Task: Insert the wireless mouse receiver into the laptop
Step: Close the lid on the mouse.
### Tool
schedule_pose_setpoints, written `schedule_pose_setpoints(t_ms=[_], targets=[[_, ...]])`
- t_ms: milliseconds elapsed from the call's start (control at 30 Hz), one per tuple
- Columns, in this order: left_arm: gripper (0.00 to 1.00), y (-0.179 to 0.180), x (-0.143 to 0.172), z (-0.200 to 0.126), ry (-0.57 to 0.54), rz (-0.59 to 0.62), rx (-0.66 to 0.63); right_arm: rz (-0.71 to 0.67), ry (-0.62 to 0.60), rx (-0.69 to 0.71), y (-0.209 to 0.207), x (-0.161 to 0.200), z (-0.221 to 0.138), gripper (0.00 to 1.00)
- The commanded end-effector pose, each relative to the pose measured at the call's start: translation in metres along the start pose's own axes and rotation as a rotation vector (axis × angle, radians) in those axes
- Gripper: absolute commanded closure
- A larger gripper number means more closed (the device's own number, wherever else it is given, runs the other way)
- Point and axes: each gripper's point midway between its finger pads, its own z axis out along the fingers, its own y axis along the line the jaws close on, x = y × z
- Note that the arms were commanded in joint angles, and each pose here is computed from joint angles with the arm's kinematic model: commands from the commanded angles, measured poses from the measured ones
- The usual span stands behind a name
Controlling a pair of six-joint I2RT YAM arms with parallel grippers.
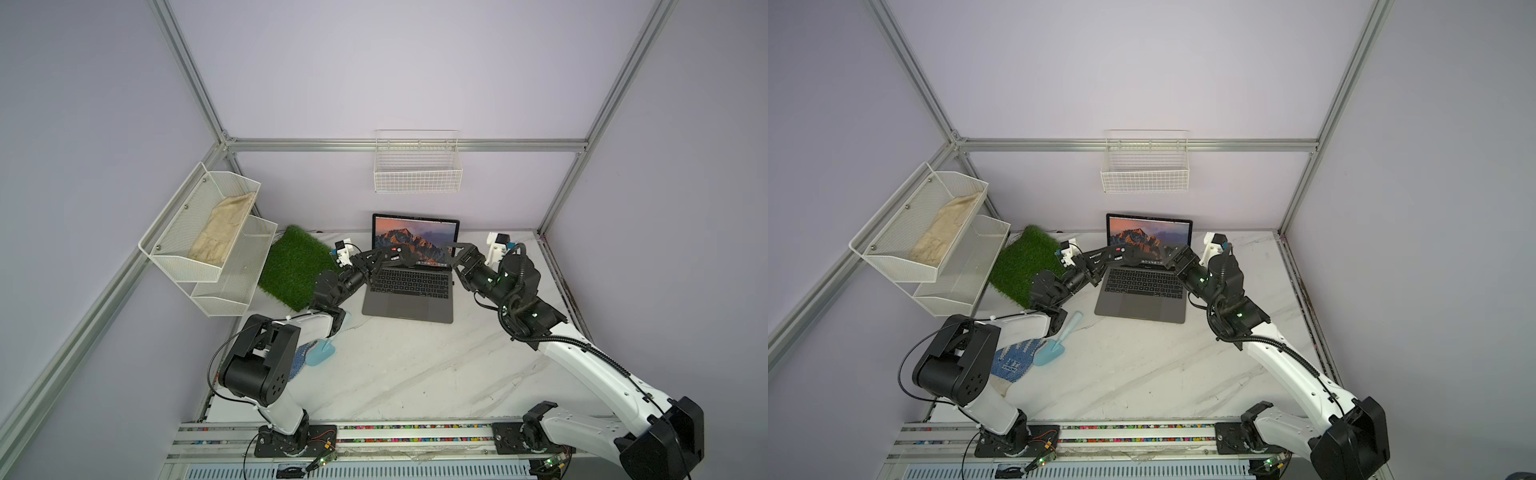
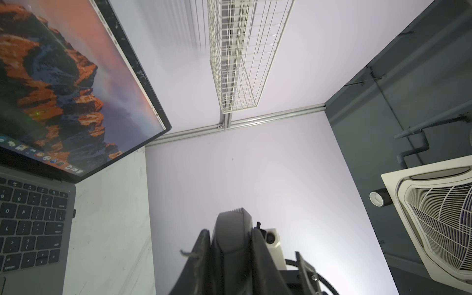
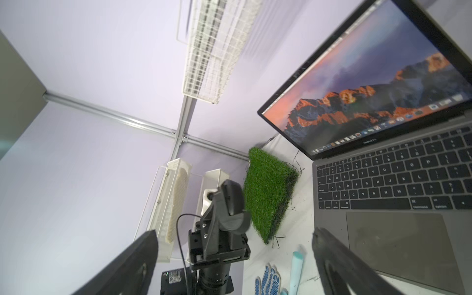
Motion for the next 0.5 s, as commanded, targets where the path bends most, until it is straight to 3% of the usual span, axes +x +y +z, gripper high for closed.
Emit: schedule_pose_setpoints(t_ms=[0, 200, 467], targets=[[1.0, -0.03, -0.018, -0.007, -0.126, 0.063, 0.097, 0.209, -0.063, -0.195, 0.035, -0.007, 0.001, 0.03], [1.0, -0.035, -0.029, -0.013, -0.216, 0.087, 0.087, 0.267, -0.005, -0.27, 0.043, 0.019, 0.024, 0.03], [1.0, -0.041, -0.027, -0.011, -0.213, 0.092, 0.097, 0.312, 0.045, -0.283, 0.045, 0.046, 0.059, 0.03]])
